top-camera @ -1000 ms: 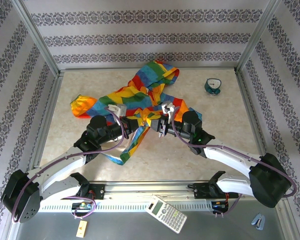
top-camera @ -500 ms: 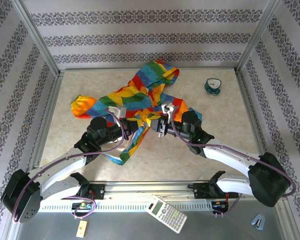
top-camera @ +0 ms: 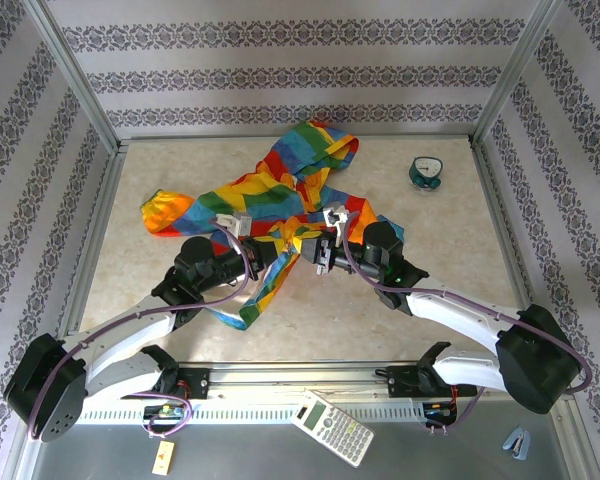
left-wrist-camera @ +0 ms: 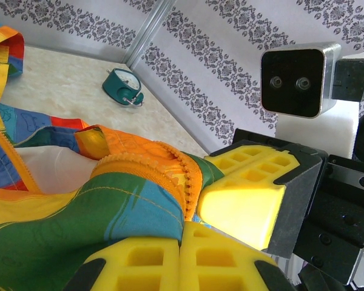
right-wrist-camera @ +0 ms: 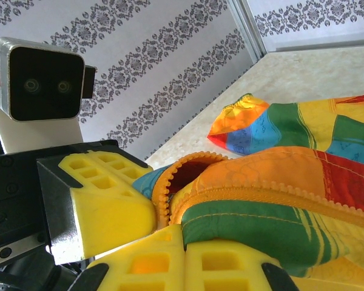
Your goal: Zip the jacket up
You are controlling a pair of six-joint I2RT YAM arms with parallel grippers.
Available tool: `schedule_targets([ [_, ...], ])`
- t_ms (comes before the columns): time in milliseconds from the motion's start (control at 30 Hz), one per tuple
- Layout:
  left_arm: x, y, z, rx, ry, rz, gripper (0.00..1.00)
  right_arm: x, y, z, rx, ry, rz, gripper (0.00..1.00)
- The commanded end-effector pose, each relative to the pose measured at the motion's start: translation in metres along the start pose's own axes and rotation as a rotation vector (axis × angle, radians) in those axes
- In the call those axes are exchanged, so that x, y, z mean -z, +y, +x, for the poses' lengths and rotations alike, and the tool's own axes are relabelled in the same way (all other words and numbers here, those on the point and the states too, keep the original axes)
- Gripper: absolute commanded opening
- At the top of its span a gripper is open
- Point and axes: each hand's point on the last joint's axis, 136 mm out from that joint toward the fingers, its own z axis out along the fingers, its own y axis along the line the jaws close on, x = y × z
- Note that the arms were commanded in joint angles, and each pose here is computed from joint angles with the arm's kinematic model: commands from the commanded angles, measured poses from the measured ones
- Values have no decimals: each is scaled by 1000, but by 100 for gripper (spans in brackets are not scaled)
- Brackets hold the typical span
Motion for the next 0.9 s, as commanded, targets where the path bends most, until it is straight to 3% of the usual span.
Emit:
schedule_targets([
  [0,2,-9,-9,-1,-44,55,0,2,6,-17,16,-64,-24,0],
  [867,8,1,16,-52,58,10,0,0,12,-29,-69,-59,-74,0],
])
